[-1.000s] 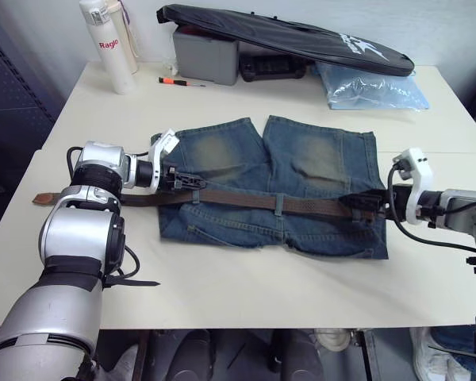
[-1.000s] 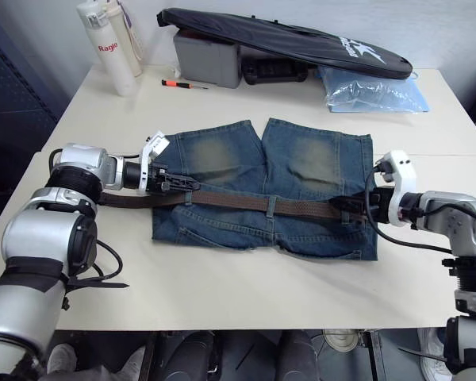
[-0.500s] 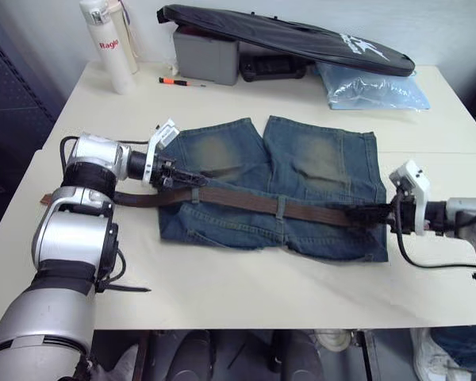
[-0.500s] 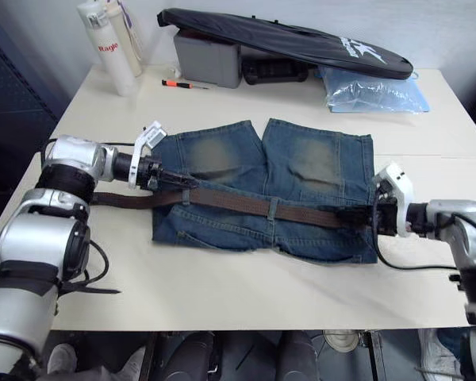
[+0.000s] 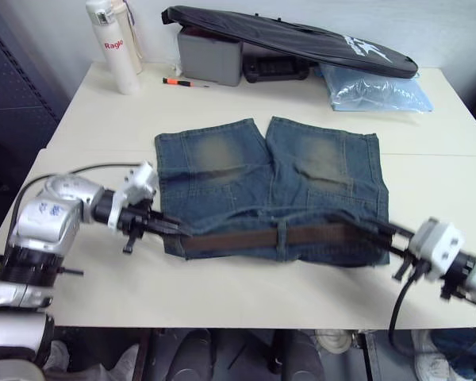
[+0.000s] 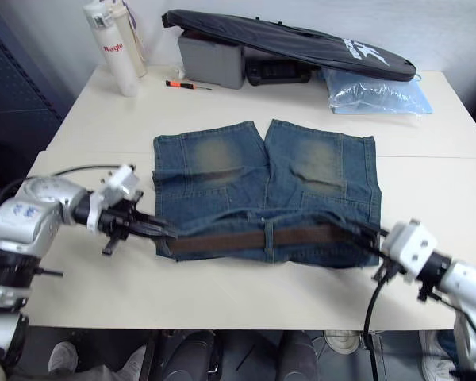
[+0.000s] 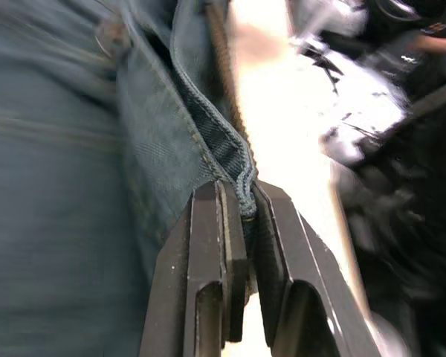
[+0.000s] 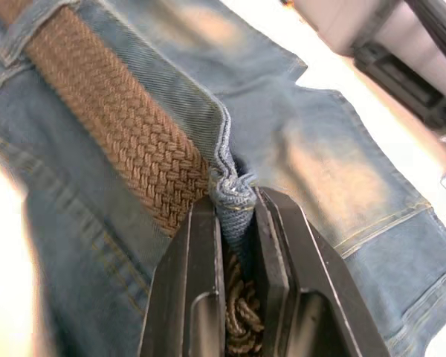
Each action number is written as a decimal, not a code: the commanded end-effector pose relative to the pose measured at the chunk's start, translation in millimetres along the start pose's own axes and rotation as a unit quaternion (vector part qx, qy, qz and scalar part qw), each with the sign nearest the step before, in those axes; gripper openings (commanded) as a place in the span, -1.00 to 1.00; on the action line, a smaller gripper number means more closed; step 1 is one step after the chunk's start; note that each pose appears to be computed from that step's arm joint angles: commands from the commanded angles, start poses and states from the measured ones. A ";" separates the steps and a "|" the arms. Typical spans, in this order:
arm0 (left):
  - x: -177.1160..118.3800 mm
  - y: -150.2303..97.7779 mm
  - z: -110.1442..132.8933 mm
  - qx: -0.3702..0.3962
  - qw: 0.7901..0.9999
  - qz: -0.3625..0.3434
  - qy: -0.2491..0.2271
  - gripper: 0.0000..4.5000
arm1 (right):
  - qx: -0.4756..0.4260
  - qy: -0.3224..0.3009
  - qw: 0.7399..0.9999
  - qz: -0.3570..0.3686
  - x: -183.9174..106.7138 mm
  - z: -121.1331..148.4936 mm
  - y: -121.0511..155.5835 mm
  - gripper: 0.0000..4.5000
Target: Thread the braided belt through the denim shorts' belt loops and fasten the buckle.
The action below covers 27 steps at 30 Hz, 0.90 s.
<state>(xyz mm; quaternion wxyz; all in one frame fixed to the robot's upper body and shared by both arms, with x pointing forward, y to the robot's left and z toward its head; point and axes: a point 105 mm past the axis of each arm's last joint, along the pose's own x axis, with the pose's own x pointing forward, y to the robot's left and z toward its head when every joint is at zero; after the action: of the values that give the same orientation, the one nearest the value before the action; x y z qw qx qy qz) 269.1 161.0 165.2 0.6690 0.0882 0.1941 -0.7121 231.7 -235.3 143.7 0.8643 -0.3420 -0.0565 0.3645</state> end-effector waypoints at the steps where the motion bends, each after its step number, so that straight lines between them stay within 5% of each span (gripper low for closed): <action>1: -1.0 -21.8 4.2 0.034 0.999 -0.032 0.001 -1.00 | -0.111 -0.027 0.993 0.028 -15.8 17.0 23.3 -0.94; 6: 13.9 -37.4 -25.0 0.042 0.997 -0.041 0.045 -1.00 | -0.171 -0.022 0.979 0.111 -46.2 -5.1 73.8 -0.94; 13: 18.9 -50.2 -61.1 0.023 0.991 -0.050 0.119 -1.00 | -0.199 0.004 0.971 0.136 -73.1 -32.7 83.0 -0.94; 17: 10.6 -67.7 -55.3 -0.125 0.979 -0.126 0.103 -1.00 | -0.191 0.014 0.972 0.140 -80.2 -42.0 77.9 -0.94; 18: 9.2 -67.2 -52.4 -0.138 0.977 -0.128 0.099 -0.55 | -0.189 0.016 0.972 0.140 -81.8 -43.6 77.3 -0.50; 19: 7.1 -65.7 -47.1 -0.149 0.976 -0.128 0.090 -0.37 | -0.188 0.021 0.972 0.143 -84.5 -45.9 76.8 -0.30; 21: 4.0 -63.5 -38.8 -0.162 0.976 -0.128 0.073 -0.18 | -0.189 0.027 0.971 0.143 -89.1 -49.3 75.1 -0.07; 22: 1.8 -61.8 -34.1 -0.169 0.975 -0.127 0.062 0.10 | -0.188 0.035 0.971 0.141 -92.6 -52.1 73.3 0.25; 26: -13.3 -68.5 -5.7 -0.209 0.966 -0.154 -0.019 0.81 | -0.193 0.086 0.971 0.110 -110.6 -66.1 51.0 0.99; 27: -17.9 -69.9 1.7 -0.217 0.962 -0.159 -0.040 0.98 | -0.195 0.099 0.970 0.102 -116.0 -68.5 44.3 1.00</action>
<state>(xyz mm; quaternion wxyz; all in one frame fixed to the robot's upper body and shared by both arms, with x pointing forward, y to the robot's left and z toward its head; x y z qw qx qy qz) 210.3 176.8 152.9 0.5977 -0.0712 0.3634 -0.7111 142.9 -314.4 69.3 0.7379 -0.5235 -0.0032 0.4260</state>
